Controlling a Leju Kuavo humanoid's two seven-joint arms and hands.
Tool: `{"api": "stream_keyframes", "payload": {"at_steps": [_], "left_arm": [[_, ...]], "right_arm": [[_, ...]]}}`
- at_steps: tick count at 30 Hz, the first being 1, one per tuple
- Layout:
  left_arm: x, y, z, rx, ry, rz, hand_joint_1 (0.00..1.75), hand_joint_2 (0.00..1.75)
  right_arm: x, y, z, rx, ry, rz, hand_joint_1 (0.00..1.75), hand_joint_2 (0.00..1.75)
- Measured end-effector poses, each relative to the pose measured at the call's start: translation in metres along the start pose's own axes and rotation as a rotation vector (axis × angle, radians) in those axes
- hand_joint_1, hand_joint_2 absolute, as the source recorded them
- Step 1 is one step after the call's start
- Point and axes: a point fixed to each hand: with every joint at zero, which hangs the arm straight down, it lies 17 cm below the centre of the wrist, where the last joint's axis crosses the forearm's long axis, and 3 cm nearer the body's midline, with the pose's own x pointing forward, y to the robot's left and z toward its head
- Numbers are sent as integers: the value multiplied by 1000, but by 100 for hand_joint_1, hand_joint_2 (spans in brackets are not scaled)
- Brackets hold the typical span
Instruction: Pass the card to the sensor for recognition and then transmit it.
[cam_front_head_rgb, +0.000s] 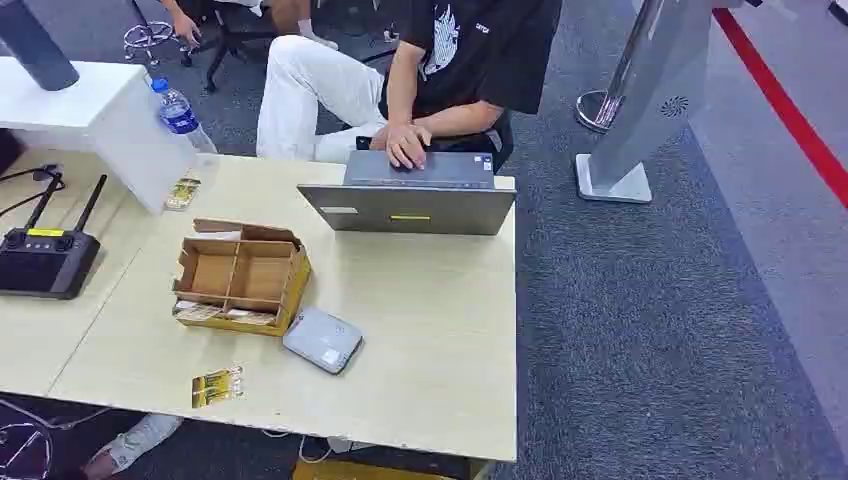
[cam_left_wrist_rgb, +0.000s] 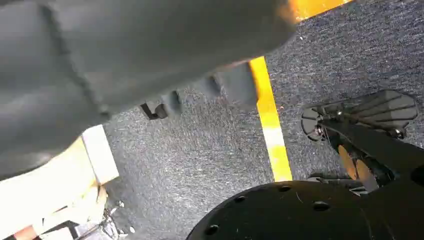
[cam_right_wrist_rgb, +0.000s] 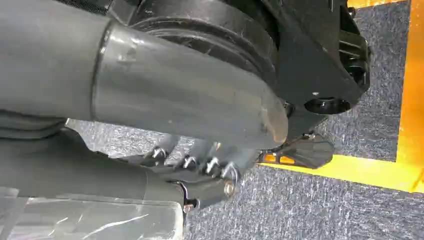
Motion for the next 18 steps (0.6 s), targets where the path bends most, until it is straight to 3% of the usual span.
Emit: {"api": "stream_keyframes", "payload": {"at_steps": [3,4,6,7,8,9,10,18], "left_arm": [[0,0,0,0,0,0,175,0],[0,0,0,0,0,0,175,175],[0,0,0,0,0,0,175,175],[0,0,0,0,0,0,175,175],[0,0,0,0,0,0,175,175],[0,0,0,0,0,0,157,175],[0,0,0,0,0,0,0,175],[11,14,-1,3,-19,106,0,175]], "right_arm": [[0,0,0,0,0,0,175,0],[0,0,0,0,0,0,175,0],[0,0,0,0,0,0,175,0],[0,0,0,0,0,0,175,175],[0,0,0,0,0,0,82,175],[0,0,0,0,0,0,0,175],[0,0,0,0,0,0,0,175],[10,-6,0,11,-21,-92,0,175]]}}
